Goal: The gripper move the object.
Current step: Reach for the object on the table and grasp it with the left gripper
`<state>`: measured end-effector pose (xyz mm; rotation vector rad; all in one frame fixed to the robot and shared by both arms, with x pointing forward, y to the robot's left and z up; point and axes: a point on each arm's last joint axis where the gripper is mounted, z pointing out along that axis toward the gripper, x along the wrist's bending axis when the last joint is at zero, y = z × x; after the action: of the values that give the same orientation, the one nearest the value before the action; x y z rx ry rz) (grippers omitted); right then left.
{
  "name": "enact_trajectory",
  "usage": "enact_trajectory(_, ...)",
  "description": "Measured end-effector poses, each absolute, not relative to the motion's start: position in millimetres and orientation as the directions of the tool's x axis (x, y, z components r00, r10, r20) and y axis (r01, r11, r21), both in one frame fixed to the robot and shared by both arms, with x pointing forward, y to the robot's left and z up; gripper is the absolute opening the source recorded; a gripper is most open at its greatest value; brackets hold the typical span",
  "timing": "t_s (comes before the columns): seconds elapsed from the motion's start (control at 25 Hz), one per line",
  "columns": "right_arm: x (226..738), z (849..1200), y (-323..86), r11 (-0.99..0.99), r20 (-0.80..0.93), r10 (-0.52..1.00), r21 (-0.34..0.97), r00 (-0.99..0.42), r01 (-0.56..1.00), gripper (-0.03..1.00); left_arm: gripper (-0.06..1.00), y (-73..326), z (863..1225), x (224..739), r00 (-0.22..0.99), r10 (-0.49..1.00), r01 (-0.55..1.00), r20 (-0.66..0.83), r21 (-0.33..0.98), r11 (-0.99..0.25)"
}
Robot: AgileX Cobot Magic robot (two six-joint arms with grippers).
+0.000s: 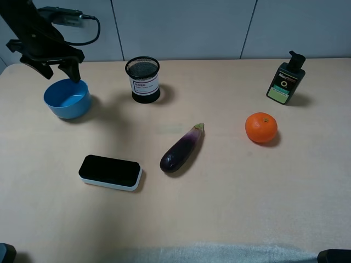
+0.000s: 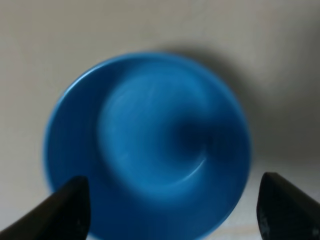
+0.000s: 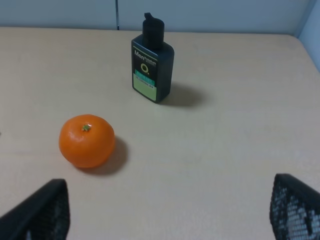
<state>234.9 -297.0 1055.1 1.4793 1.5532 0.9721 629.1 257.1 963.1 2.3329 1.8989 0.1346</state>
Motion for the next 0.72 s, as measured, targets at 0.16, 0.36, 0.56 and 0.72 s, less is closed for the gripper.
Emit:
enact_trajectory(0.16,234.9,1055.1,-297.0,0.036,-0.025,0.999,0.909,-0.033,0.415,0.61,0.69,236.3,949.5,639.4,0.251,0.968,0.961,-0.016,0.127,-0.247)
enact_trajectory(0.36,234.9,1055.1,-297.0,0.036,-0.025,0.999,0.909,-0.033,0.415,0.61,0.69,215.6,936.2,638.7,0.293,0.956,0.954,-0.026,0.083,-0.29)
enact_trajectory(0.56,234.9,1055.1,-297.0,0.036,-0.025,0.999,0.909,-0.033,0.415,0.61,0.69,210.6,933.1,636.0,0.282,0.959,0.958,-0.03,0.055,-0.28)
enact_trajectory(0.72,234.9,1055.1,-297.0,0.036,-0.025,0.999,0.909,-0.033,0.415,0.61,0.69,210.6,933.1,636.0,0.277,0.96,0.96,-0.031,0.054,-0.275)
